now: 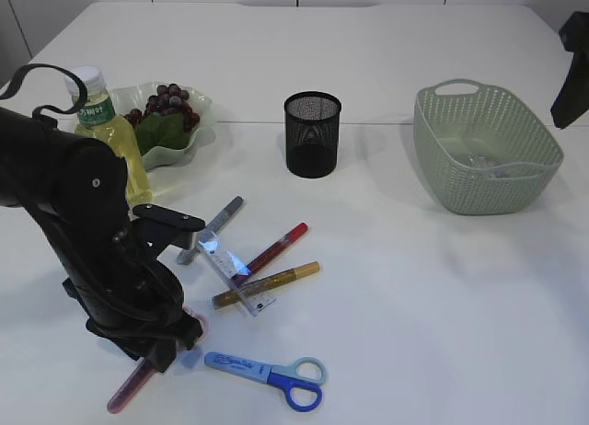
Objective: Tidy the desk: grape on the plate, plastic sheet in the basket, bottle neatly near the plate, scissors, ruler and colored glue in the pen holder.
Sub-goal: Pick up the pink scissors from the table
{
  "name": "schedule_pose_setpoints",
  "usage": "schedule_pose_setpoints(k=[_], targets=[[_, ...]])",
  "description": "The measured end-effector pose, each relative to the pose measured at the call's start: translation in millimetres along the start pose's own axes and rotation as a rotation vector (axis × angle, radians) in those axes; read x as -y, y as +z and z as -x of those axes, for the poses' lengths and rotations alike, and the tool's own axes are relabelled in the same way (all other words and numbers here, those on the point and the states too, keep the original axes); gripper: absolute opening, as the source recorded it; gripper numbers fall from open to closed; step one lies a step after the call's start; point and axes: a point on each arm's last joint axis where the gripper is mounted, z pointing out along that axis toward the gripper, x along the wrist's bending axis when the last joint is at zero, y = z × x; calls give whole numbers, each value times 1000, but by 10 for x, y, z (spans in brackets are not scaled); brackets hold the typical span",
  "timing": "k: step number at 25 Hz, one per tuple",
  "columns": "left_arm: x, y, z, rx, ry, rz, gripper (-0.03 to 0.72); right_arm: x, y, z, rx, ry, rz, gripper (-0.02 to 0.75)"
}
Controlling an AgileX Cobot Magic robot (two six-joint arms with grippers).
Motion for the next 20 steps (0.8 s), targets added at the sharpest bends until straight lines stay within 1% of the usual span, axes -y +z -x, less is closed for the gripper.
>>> schedule_pose_setpoints(k=[20], targets=[[9, 59, -6, -2, -2, -25, 267, 0, 0, 0, 0, 0, 0, 471]])
